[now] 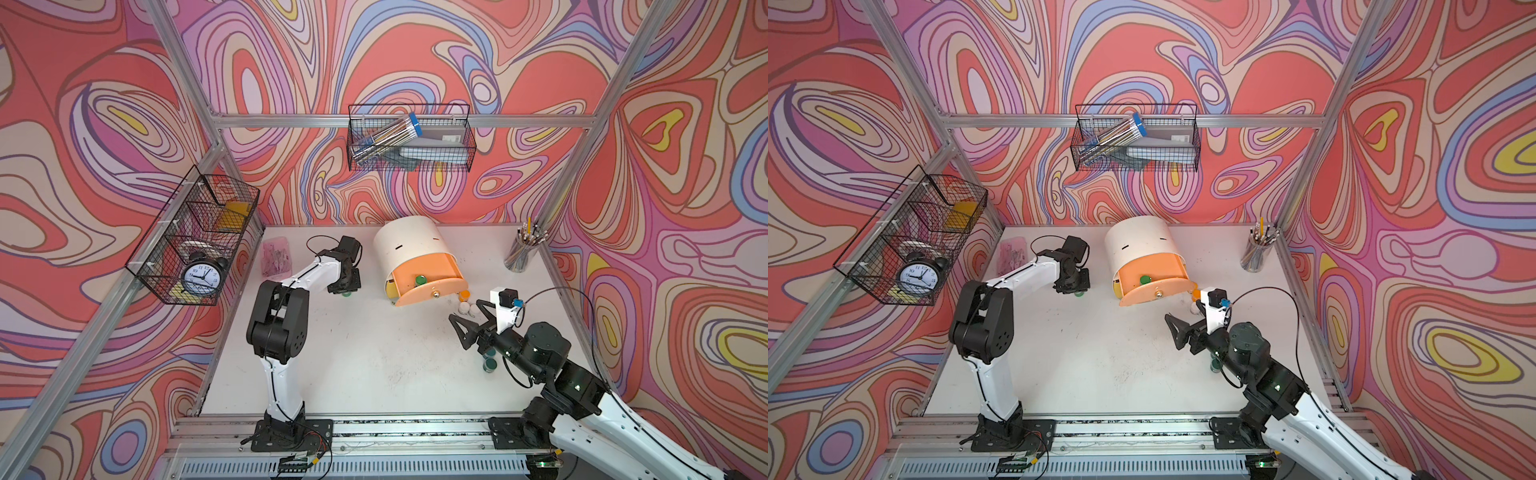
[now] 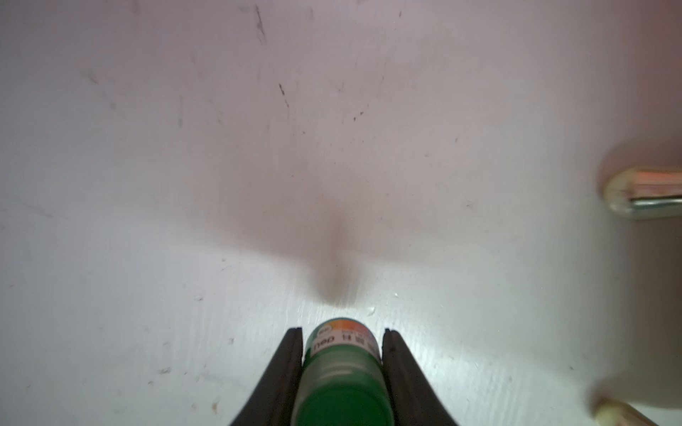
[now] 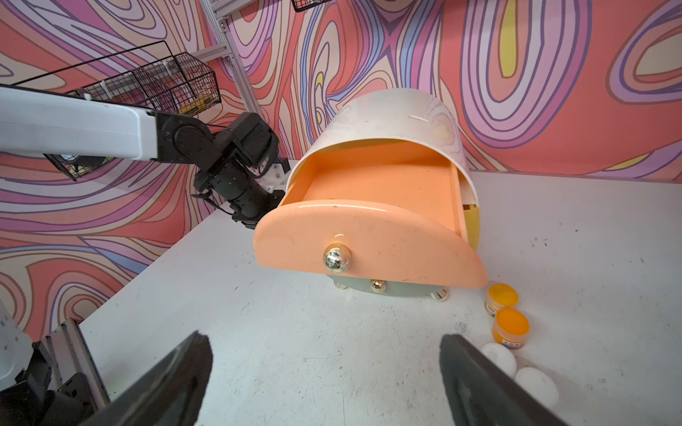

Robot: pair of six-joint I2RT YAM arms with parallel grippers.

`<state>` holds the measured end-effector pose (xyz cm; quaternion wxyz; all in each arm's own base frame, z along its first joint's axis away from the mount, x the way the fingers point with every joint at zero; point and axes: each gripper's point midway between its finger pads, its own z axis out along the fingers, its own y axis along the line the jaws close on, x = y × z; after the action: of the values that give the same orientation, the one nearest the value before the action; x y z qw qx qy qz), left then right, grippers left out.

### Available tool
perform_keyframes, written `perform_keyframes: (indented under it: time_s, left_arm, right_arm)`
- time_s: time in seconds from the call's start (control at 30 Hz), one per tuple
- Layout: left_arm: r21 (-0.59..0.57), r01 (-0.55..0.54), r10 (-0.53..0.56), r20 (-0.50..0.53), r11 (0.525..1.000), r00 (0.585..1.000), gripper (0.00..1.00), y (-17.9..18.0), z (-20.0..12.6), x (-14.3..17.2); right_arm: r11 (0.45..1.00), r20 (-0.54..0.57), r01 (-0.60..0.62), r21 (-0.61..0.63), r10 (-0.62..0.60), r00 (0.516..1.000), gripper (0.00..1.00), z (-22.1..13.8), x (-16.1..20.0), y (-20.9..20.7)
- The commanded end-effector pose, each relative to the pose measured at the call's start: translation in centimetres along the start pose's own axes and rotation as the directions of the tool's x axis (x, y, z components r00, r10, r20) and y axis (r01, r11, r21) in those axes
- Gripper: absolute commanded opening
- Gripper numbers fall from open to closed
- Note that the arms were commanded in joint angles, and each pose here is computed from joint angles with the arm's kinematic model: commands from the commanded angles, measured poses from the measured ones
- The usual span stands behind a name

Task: Put the paint cans in the drawer according to color
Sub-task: Pick up the paint can at the center of the board, then place the paint can in the drawer.

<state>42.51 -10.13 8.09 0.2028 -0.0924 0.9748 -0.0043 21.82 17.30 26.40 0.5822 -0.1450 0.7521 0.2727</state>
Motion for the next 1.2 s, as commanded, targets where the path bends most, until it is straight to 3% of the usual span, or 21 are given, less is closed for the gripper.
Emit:
perform_keyframes:
  time_s: [0.0,0.1,0.23,0.37,0.5,0.6,0.97,1.13,1.17]
  left_arm:
    - [0.106,-0.003,-0.017,0.189,0.994,0.982,0.27,-1.3,-8.4,-3.1]
    - [0.208,-0.091,0.022,0.312,0.974,0.95,0.27,-4.8,-15.5,-4.5]
    - [0.284,-0.296,0.153,0.432,0.912,0.889,0.28,-11.9,-24.1,-4.2]
    - [0.318,-0.456,0.28,0.468,0.831,0.838,0.29,-18.5,-27.7,-2.1]
    - [0.266,-0.565,0.413,0.46,0.781,0.786,0.31,-22.9,-27.3,0.1]
    - [0.199,-0.607,0.49,0.426,0.769,0.76,0.31,-24.4,-25.5,1.0]
    - [0.18,-0.622,0.54,0.353,0.762,0.764,0.37,-26.2,-20.8,2.9]
    - [0.185,-0.616,0.534,0.353,0.766,0.769,0.5,-26.1,-20.7,3.0]
    - [0.186,-0.617,0.533,0.355,0.765,0.768,0.76,-26.1,-20.8,3.0]
  right_arm:
    - [1.0,-0.002,0.009,-0.004,-0.01,1.0,0.98,0.1,0.1,0.1]
    - [1.0,-0.008,0.011,-0.004,-0.011,1.0,0.98,0.2,0.1,0.1]
    - [1.0,-0.006,0.014,0.028,-0.014,1.0,0.98,0.1,-0.1,-0.4]
    - [0.997,0.012,-0.018,0.076,0.017,1.0,0.98,-0.4,-0.3,-1.3]
    - [0.99,0.024,-0.065,0.125,0.062,0.998,0.98,-1.6,-0.5,-2.2]
    - [0.978,0.003,-0.085,0.189,0.086,0.996,0.98,-2.5,-0.4,-3.3]
    - [0.953,-0.097,-0.187,0.238,0.215,0.972,0.98,-4.2,2.8,-4.1]
    - [0.926,-0.101,-0.246,0.285,0.284,0.953,0.98,-5.0,4.1,-5.0]
    - [0.91,-0.084,-0.275,0.31,0.314,0.946,0.98,-5.1,4.4,-5.4]
